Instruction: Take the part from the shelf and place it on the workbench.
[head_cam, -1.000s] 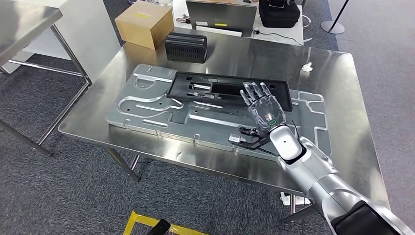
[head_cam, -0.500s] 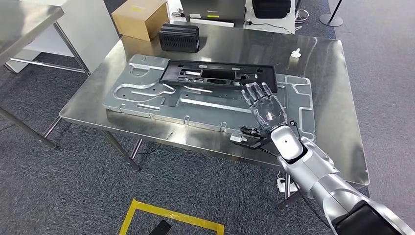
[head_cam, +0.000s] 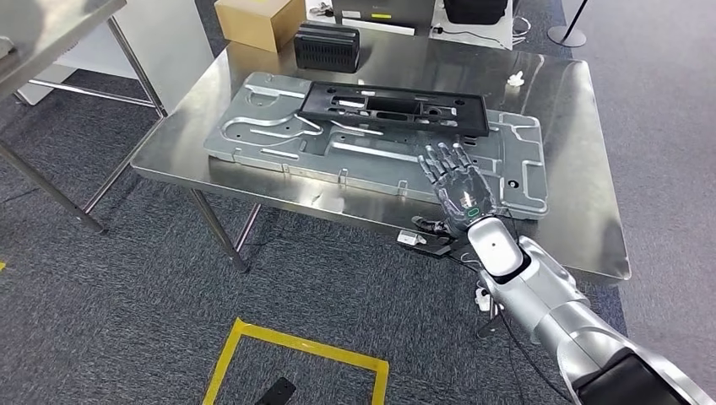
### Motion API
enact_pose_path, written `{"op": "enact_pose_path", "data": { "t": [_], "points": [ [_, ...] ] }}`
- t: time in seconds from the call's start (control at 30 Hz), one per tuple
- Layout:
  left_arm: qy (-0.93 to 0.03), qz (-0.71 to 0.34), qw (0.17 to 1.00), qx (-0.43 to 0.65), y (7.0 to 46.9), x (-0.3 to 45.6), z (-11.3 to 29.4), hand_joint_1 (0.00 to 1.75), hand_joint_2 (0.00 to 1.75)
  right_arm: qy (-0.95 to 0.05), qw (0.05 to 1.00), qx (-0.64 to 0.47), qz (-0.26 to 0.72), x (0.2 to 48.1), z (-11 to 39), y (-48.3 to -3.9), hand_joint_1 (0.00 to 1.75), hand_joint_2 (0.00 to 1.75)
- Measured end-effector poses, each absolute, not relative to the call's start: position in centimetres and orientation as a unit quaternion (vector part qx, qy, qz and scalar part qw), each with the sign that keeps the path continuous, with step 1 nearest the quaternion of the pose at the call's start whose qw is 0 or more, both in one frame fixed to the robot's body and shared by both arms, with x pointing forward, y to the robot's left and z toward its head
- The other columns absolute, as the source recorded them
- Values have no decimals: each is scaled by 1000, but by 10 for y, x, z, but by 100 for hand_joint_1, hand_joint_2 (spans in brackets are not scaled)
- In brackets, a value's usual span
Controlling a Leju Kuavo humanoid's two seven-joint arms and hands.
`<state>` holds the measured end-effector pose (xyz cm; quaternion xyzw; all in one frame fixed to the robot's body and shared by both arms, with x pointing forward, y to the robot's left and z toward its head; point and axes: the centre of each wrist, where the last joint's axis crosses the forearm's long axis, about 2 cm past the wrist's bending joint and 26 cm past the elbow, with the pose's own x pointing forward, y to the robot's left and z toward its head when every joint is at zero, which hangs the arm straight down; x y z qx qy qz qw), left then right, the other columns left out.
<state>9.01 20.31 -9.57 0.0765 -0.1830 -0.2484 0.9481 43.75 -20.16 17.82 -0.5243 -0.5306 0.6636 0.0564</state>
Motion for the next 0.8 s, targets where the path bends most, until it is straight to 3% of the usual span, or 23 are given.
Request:
{"op": "enact_pose_path", "data": {
  "t": [0.8],
  "points": [
    [-179,-248,949,82,204,88,-96,0,0,-536,67,-521,661,435,173,-202,0,0]
  ]
}}
